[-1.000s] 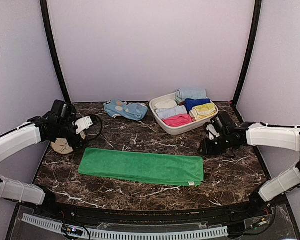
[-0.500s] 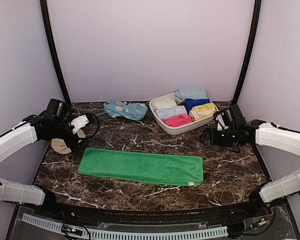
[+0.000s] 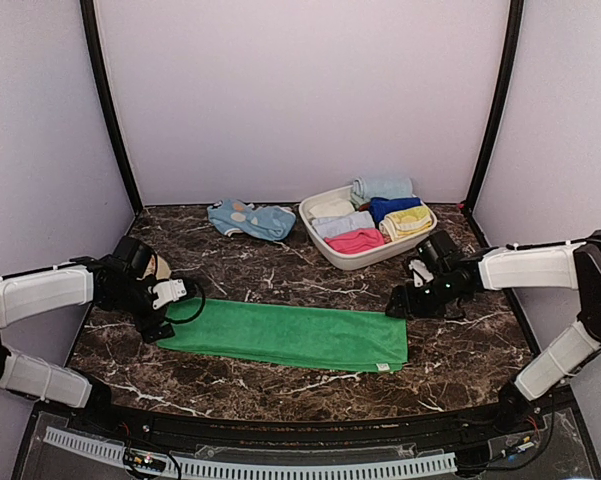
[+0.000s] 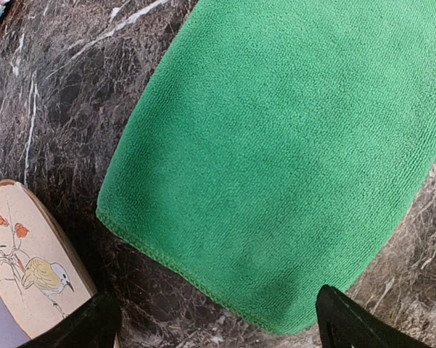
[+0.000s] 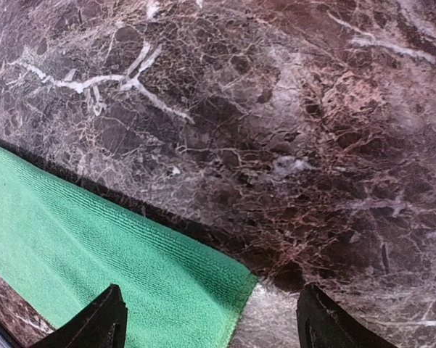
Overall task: Roll the towels
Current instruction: Pick up the towel from the center of the board.
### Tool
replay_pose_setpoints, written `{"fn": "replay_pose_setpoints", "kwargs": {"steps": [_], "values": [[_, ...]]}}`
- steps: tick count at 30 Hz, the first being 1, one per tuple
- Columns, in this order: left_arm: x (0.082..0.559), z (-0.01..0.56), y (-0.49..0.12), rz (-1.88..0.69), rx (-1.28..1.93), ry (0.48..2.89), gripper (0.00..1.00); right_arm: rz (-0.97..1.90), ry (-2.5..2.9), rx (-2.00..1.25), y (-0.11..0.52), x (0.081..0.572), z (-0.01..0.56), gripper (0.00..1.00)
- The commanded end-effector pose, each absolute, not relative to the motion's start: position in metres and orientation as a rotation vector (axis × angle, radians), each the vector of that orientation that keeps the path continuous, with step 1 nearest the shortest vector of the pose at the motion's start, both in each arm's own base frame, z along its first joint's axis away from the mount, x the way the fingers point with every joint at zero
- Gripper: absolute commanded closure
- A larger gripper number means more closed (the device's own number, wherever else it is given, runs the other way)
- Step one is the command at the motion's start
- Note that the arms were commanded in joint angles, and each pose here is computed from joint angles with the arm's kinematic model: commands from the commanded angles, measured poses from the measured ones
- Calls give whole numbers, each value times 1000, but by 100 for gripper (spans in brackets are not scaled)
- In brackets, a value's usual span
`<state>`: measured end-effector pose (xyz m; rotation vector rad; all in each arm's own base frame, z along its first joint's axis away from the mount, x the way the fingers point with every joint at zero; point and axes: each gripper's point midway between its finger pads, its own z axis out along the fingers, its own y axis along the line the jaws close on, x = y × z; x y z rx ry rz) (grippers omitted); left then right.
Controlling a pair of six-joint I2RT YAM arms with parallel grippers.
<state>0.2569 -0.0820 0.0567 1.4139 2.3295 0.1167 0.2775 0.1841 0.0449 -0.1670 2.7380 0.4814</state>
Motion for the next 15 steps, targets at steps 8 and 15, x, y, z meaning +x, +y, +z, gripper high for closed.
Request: {"fn": "replay_pose_setpoints", "kwargs": {"steps": [8,15], "values": [[252,34,-77,195,1514,2282,4,557,2781,-258,206,272,30,41],[250,27,-78,202,1543,2280,8,616,2781,-274,220,262,37,56]]}}
